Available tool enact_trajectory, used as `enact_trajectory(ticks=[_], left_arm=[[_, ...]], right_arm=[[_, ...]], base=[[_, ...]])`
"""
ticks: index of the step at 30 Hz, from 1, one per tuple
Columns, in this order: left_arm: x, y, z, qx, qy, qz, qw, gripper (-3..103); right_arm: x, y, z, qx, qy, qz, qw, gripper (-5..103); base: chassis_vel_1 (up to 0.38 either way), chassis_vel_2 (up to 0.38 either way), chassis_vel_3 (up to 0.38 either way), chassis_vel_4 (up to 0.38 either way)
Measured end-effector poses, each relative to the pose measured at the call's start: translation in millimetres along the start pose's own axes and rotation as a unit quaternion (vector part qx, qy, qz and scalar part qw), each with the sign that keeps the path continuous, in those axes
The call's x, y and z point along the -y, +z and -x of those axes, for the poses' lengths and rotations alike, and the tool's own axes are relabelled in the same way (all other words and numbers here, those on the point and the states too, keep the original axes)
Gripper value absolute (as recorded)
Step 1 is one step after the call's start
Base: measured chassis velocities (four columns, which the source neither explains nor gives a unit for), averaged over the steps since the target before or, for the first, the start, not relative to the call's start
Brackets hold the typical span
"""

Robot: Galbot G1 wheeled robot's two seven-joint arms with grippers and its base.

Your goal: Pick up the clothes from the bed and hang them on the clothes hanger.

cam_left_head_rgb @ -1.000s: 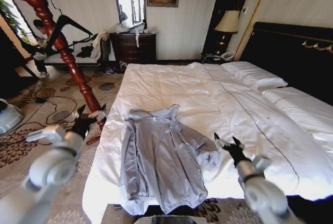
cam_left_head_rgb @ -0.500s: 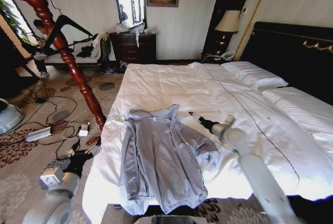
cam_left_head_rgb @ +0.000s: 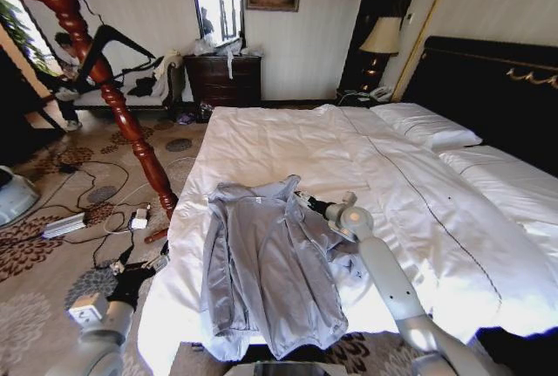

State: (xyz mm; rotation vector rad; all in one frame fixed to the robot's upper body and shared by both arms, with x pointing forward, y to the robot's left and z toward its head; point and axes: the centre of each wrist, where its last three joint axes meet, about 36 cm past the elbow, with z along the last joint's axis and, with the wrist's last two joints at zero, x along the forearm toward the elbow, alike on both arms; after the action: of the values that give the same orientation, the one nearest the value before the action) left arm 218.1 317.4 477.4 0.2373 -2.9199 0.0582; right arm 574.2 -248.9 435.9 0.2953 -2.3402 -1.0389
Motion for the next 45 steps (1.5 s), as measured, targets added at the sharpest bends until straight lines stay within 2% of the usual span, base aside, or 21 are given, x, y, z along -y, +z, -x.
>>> enact_trajectory(ticks=[2,4,6,15,19,20,23,28,30,33,34,38,41,43,45], left_arm=[[1.0,-1,-1,0.001,0.001,-0.001,1.0,100],[2.4,-4,-4,0.003,0.001,-0.001,1.0,100],[1.8,-6,-6,0.004,-0.002,0.001,1.0,100],[1.1,-10,-13,0.005,-0.011,0.001,0.9999,100],[0.5,-10,-15,0.005,-0.016,-0.002,0.9999,100],[0.5,-10,-15,0.005,-0.016,-0.002,0.9999,100],[1.5,-10,-15,0.006,-0.018,-0.006,0.9998,100],[1.9,-10,-15,0.007,-0.019,-0.009,0.9998,100],[1.8,-11,-15,0.007,-0.02,-0.01,0.9997,100],[3.2,-12,-16,0.01,-0.02,-0.015,0.9996,100],[3.2,-12,-16,0.01,-0.02,-0.015,0.9996,100],[4.6,-10,-18,0.009,-0.02,-0.019,0.9996,100],[5.3,-9,-18,0.009,-0.018,-0.02,0.9996,100],[6.6,-8,-18,0.008,-0.016,-0.023,0.9996,100],[6.8,-8,-18,0.009,-0.016,-0.024,0.9996,100]], right_arm=[[3,0,5,0.006,-0.002,-0.007,1.0,100],[16,-2,20,0.014,0.001,-0.032,0.999,100],[23,-2,31,0.016,0.007,-0.043,0.999,100],[27,12,66,0.002,0.011,-0.057,0.998,100],[-4,23,71,-0.008,-0.024,-0.081,0.996,100],[-4,23,71,-0.008,-0.024,-0.081,0.996,100],[-27,33,73,-0.013,-0.042,-0.109,0.993,100],[-51,49,69,-0.026,-0.064,-0.128,0.989,100],[-58,64,69,-0.037,-0.065,-0.152,0.986,100],[-62,80,73,-0.03,-0.052,-0.209,0.976,100],[-62,80,73,-0.03,-0.052,-0.209,0.976,100],[-52,87,73,-0.009,-0.027,-0.286,0.958,100],[-45,84,72,-0.004,-0.019,-0.283,0.959,101],[-39,77,72,0.003,-0.007,-0.256,0.967,97],[-38,74,72,0.004,-0.005,-0.246,0.969,97]], base=[[0.0,0.0,0.0,0.0],[0.0,0.0,0.0,0.0],[0.0,0.0,0.0,0.0],[0.0,0.0,0.0,0.0],[0.0,0.0,0.0,0.0],[0.0,0.0,0.0,0.0],[0.0,0.0,0.0,0.0],[0.0,0.0,0.0,0.0],[0.0,0.0,0.0,0.0],[0.0,0.0,0.0,0.0],[0.0,0.0,0.0,0.0],[0.0,0.0,0.0,0.0],[0.0,0.0,0.0,0.0],[0.0,0.0,0.0,0.0],[0.0,0.0,0.0,0.0]])
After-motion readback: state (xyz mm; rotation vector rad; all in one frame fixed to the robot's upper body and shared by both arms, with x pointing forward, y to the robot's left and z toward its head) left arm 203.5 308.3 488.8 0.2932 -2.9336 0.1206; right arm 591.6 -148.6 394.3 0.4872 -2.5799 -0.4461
